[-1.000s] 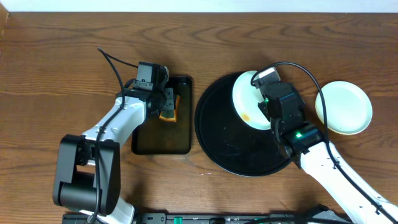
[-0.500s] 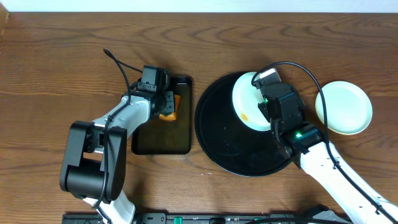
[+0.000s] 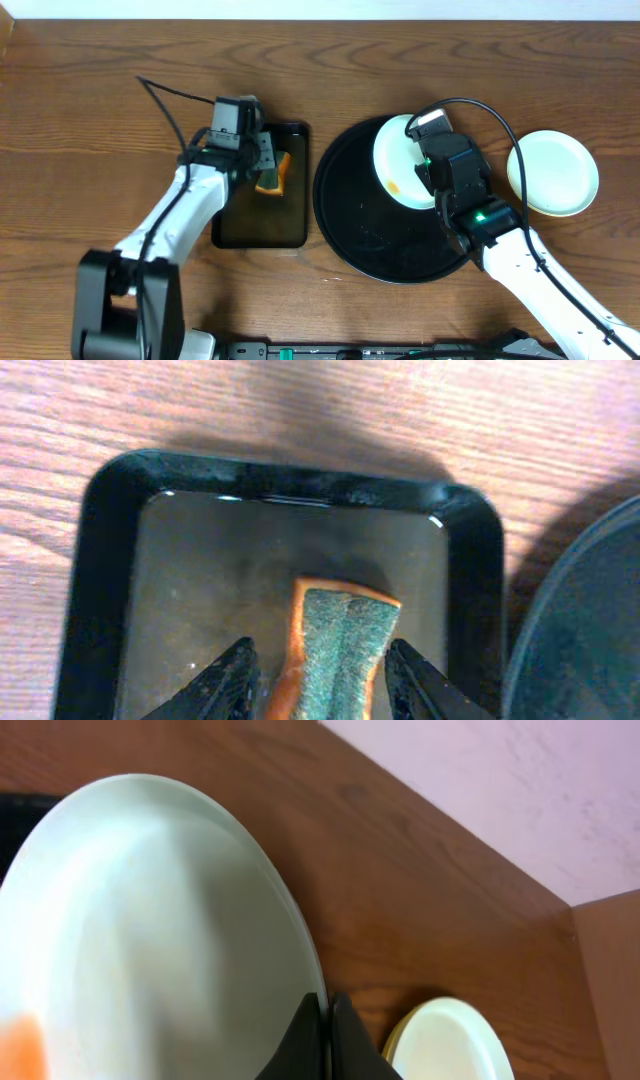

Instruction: Clean dirty plates on tray and stack at the side

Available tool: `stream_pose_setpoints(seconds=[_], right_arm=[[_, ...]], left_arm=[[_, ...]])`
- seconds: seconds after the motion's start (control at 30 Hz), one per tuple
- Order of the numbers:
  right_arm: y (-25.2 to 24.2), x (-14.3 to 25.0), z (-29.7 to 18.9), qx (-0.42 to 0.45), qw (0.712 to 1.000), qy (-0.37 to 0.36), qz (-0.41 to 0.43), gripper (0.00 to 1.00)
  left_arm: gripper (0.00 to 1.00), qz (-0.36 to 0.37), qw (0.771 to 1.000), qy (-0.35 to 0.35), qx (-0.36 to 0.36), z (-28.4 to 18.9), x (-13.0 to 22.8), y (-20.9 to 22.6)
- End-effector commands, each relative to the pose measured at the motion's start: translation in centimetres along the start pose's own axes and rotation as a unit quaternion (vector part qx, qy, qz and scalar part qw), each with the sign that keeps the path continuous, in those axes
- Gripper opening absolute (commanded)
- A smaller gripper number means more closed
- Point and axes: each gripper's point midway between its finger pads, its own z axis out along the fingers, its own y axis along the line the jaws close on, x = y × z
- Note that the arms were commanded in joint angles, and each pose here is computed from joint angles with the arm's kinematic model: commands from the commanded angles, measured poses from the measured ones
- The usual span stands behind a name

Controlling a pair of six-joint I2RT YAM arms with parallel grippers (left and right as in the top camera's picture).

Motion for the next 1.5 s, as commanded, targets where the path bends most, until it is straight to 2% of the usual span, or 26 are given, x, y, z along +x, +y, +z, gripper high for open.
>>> stream_pose_setpoints(seconds=[0.0, 0.17, 0.5, 0.7, 0.8, 0.87, 1.07, 1.13, 1.47], right_arm=[[-1.5, -1.5, -0.2, 0.019, 0.999, -0.025, 0.033, 0.01], [-1.6, -2.1, -0.3, 0.022, 0.998, -0.038, 0.038, 0.01], [-1.2, -0.9, -0.2, 0.014, 1.000, -0.014, 0.012, 0.01], [-1.3, -0.6, -0.1, 0.015, 1.000, -0.008, 0.011, 0.01], [-1.8, -0.2, 0.1, 0.019, 1.000, -0.001, 0.014, 0.01], [-2.0, -0.1, 0.1, 0.021, 1.000, 0.001, 0.016, 0.01], [-2.2, -0.1, 0.2, 0.024, 0.999, 0.000, 0.045, 0.01], [-2.3, 0.0, 0.2, 0.024, 0.999, 0.001, 0.046, 0.01], [-2.3, 0.0, 0.3, 0.024, 0.999, 0.001, 0.046, 0.01]], left_arm=[[0.43, -0.012, 1.000, 0.023, -0.010, 0.9, 1.4, 0.2], [0.43, -0.004, 0.997, 0.081, 0.015, 2.9, 4.9, -1.0], [0.43, 0.002, 0.986, 0.164, -0.010, 7.3, 10.2, 0.1], [0.43, 0.003, 0.989, 0.147, -0.003, 6.7, 8.9, -0.4], [0.44, 0.005, 0.995, 0.102, 0.014, 4.7, 6.0, -1.5], [0.49, 0.007, 0.998, 0.063, 0.027, 2.7, 3.7, -2.4], [0.51, 0.010, 0.999, 0.001, 0.048, -1.1, 0.6, -3.5], [0.50, 0.009, 0.999, 0.007, 0.046, -1.2, 0.9, -3.4], [0.30, 0.001, 0.994, 0.112, 0.006, 1.3, 7.5, -0.8]])
